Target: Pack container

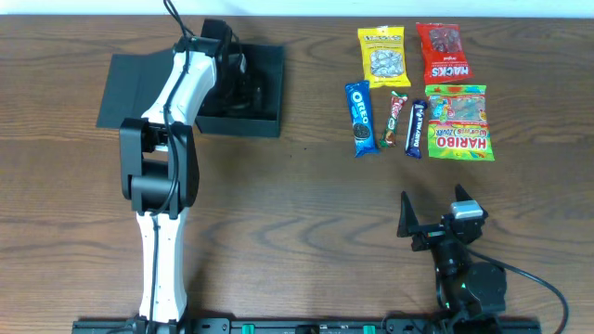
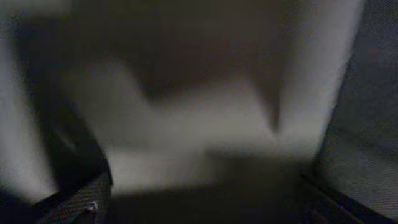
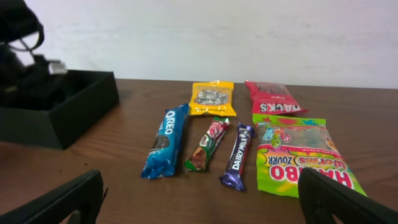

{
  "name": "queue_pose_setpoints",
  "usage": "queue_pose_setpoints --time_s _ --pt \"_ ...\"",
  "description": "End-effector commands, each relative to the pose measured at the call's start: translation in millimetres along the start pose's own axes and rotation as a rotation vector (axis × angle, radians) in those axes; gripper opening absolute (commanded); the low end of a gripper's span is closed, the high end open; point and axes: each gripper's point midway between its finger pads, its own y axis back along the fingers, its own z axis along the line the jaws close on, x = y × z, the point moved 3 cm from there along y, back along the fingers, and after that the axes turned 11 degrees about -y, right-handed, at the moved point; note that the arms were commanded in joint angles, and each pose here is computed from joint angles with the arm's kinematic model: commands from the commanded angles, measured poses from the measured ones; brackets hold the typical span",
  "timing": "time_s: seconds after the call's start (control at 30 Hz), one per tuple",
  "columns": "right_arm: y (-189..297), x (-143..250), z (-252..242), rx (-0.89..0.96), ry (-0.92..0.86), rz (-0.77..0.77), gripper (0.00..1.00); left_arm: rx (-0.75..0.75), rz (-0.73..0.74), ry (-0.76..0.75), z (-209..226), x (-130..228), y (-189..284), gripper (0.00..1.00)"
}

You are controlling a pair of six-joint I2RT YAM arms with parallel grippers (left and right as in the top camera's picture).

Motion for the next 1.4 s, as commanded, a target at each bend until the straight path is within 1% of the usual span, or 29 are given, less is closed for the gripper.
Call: queue_pose_setpoints --time_s 0.0,0.07,0.13,0.17,0.3,0.4,0.53,0.57,0.6,0.63,0.73,0.8,0.83,0.9,0.93,1.03,1.13,1.23,1.37 --pt "0 1 -3 0.011 -0.017 0.000 0.99 0.034 -0.171 -0.048 -21 -43 47 0.95" --pt "0 1 -3 0.012 -0.017 0.000 0.99 0.059 -0.242 -0.099 -34 -60 69 0.95" --pt "0 1 -3 0.011 -0.017 0.000 0.99 0.117 -0.264 -0.127 -51 -65 76 0.95" --pt "0 1 -3 0.011 -0.017 0.000 0.99 0.126 -0.260 -0.138 -57 -64 74 0.95" --pt "0 1 -3 0.012 -0.017 0.000 0.99 0.128 -0.187 -0.298 -84 -46 52 0.95" --pt "0 1 -3 0.011 -0.017 0.000 0.99 0.057 -0.147 -0.344 -95 -37 38 0.95" --pt "0 1 -3 0.012 -0.017 0.000 0.99 -0.104 -0.105 -0.359 -87 -29 27 0.95" --pt "0 1 -3 0.011 -0.017 0.000 0.99 -0.124 -0.094 -0.359 -84 -27 24 0.96" --pt "0 1 -3 0.011 -0.017 0.000 0.99 -0.135 -0.081 -0.358 -82 -24 20 0.99" --pt "0 1 -3 0.012 -0.017 0.000 0.99 -0.135 -0.069 -0.357 -81 -20 16 0.94" --pt "0 1 -3 0.011 -0.017 0.000 0.99 -0.135 -0.036 -0.369 -78 -11 5 0.69" --pt "0 1 -3 0.011 -0.017 0.000 0.99 -0.135 -0.016 -0.377 -76 -6 0 0.56" --pt "0 1 -3 0.011 -0.017 0.000 0.99 -0.135 -0.007 -0.376 -75 -3 -2 0.47" --pt "0 1 -3 0.012 -0.017 0.000 0.99 -0.134 -0.003 -0.375 -75 -3 -2 0.33" --pt "0 1 -3 0.011 -0.017 0.000 0.99 -0.134 -0.003 -0.375 -75 -3 -2 0.28" --pt "0 1 -3 0.011 -0.017 0.000 0.99 -0.134 -0.003 -0.375 -75 -2 -2 0.25" --pt "0 1 -3 0.011 -0.017 0.000 0.99 -0.125 0.013 -0.373 -76 1 -2 0.11" --pt "0 1 -3 0.011 -0.017 0.000 0.99 -0.086 0.048 -0.366 -80 10 -2 0.10" --pt "0 1 -3 0.011 -0.017 0.000 0.99 0.089 0.106 -0.344 -103 27 -1 0.10"
